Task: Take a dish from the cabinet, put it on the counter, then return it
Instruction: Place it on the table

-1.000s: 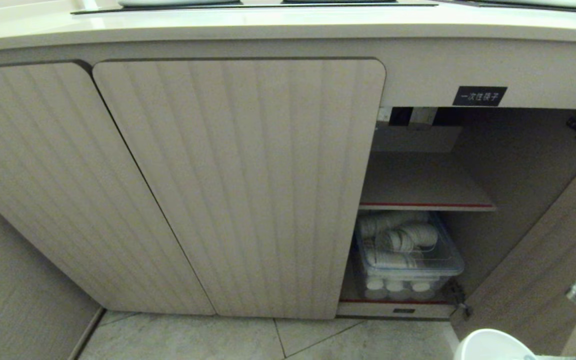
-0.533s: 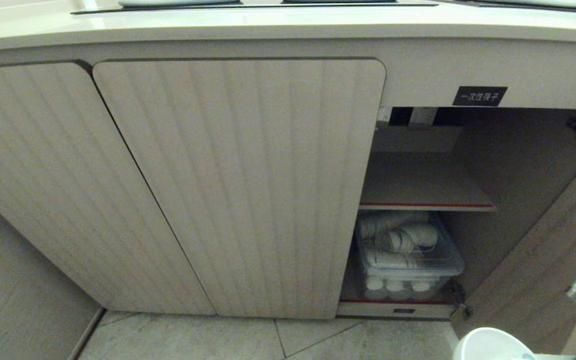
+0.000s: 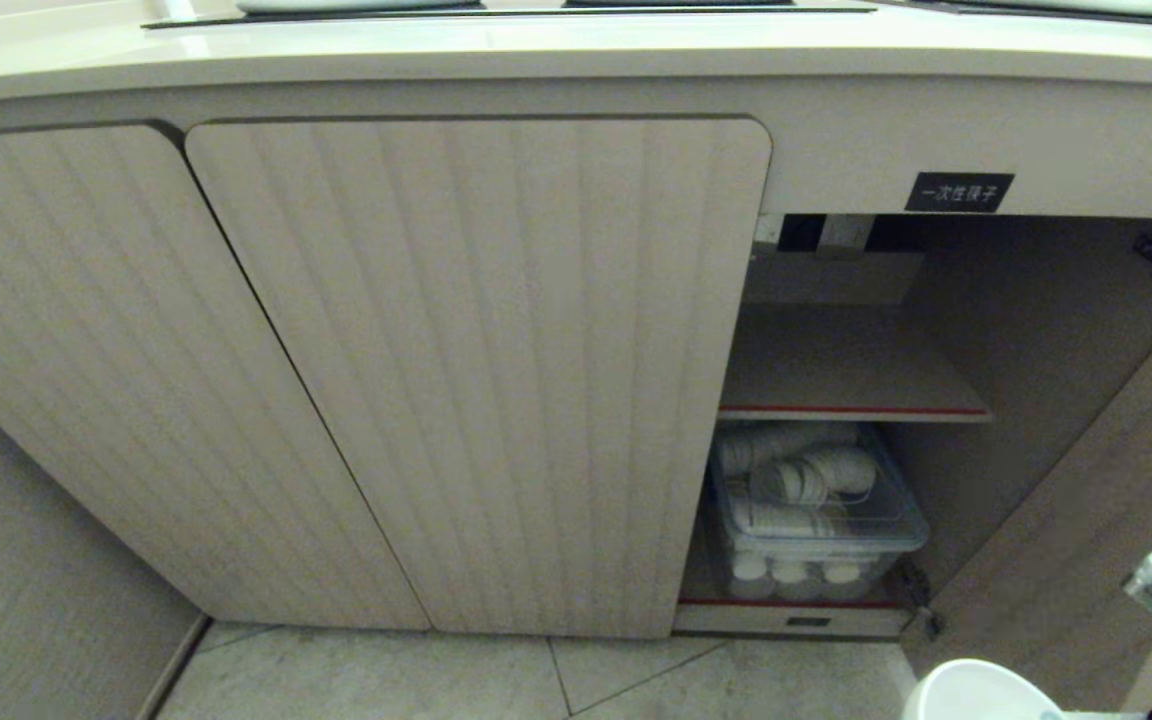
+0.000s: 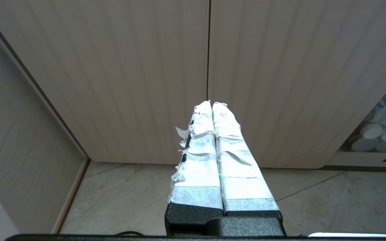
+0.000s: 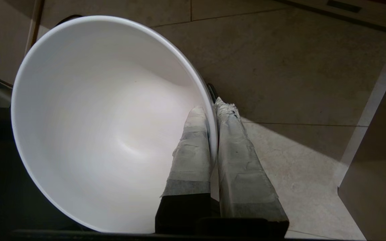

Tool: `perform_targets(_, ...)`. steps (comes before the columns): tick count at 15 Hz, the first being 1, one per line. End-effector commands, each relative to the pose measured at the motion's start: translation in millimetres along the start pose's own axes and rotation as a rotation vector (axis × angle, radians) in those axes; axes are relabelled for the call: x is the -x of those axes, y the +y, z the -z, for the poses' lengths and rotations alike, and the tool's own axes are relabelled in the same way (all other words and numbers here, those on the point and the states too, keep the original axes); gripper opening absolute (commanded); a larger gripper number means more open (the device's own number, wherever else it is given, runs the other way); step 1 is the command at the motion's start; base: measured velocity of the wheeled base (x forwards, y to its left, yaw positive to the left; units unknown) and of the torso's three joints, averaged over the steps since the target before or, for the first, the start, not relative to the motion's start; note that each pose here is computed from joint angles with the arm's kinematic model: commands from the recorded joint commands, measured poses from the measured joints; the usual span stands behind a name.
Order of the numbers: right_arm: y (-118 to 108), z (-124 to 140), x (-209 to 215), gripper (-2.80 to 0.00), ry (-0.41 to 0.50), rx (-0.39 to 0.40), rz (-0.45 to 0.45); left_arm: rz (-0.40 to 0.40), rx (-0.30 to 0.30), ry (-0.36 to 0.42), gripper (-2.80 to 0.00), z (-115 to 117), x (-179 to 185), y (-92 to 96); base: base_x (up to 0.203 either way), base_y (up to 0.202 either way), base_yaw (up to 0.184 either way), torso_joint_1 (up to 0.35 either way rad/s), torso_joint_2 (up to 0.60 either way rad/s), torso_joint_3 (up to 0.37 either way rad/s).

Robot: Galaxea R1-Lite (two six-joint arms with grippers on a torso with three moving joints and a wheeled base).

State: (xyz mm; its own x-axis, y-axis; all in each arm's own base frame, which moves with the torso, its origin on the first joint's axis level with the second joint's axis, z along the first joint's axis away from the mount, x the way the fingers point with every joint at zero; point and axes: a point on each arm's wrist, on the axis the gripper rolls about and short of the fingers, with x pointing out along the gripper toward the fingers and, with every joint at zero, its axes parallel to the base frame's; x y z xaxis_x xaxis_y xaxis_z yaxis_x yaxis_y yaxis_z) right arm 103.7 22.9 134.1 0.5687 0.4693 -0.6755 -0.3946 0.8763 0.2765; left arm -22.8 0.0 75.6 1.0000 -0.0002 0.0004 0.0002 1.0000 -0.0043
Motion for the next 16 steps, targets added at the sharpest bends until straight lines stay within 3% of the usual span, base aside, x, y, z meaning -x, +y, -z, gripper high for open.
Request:
perform_targets(1,-0.3,1.0,-1.0,-2.8,0.009,-0.004,-0.003,0.0,0.0,-0.001,-2.8,-0.3,0.1,0.0,0.0,0.0,0.0,0.0,0.0,0.0)
perform_targets(16,-1.3,2.2,-2.2,-2.8,0.032,0.018,0.032,0.0,0.0,-0.001,-2.8,-0.3,0.1,0.0,0.0,0.0,0.0,0.0,0.0,0.0)
